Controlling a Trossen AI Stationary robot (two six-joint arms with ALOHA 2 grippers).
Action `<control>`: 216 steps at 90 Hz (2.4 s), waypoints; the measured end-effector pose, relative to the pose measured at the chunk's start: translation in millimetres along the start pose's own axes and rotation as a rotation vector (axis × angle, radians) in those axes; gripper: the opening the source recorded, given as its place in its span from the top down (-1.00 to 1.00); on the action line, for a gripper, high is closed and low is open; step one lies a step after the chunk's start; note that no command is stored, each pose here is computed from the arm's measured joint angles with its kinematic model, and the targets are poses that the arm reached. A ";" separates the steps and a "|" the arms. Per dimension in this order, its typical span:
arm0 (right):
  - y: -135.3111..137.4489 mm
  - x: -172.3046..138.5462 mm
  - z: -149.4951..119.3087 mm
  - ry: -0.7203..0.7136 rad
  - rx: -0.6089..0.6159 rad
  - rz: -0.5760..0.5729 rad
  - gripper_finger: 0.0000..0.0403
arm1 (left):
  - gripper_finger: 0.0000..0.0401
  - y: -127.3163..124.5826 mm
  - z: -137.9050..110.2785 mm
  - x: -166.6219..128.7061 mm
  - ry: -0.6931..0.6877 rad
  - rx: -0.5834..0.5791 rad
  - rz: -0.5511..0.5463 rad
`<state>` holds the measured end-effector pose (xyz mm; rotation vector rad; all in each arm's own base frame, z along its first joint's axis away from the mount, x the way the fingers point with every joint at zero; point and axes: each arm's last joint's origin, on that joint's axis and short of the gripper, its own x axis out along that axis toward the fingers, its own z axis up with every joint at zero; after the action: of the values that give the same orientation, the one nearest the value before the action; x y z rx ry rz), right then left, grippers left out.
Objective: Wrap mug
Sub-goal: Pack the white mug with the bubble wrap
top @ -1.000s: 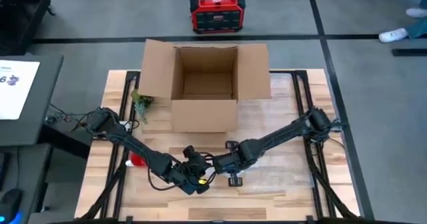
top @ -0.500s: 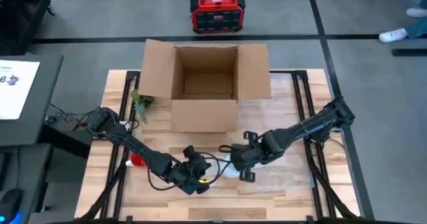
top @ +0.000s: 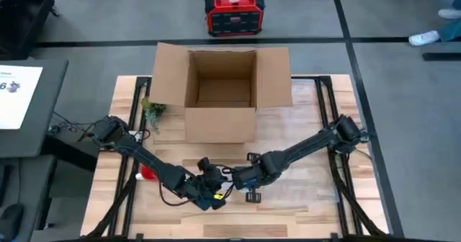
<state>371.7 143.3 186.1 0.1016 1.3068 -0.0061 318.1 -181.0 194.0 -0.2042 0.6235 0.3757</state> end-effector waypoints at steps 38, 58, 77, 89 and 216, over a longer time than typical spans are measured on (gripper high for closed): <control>-0.5 -106.1 -10.5 -0.287 -0.004 0.051 1.00 | 1.00 0.1 0.2 0.2 0.000 0.000 0.000; 11.1 -130.6 -42.9 -0.212 -0.035 0.033 1.00 | 1.00 -0.5 -0.4 0.1 0.019 -0.010 -0.020; 14.0 -104.8 -68.5 -0.145 0.001 -0.038 1.00 | 1.00 -5.1 -6.3 -4.0 0.088 -0.023 -0.083; 11.9 -82.6 -62.4 -0.225 0.027 -0.010 1.00 | 1.00 -5.8 -7.1 -4.7 0.089 -0.026 -0.088; 7.6 -55.3 6.8 -0.251 -0.051 0.042 1.00 | 0.78 -7.8 -67.5 -32.4 0.188 0.039 -0.124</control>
<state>364.2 147.4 241.6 0.0821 1.0535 0.0483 261.2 -217.3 160.5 -0.2419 0.7981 0.2255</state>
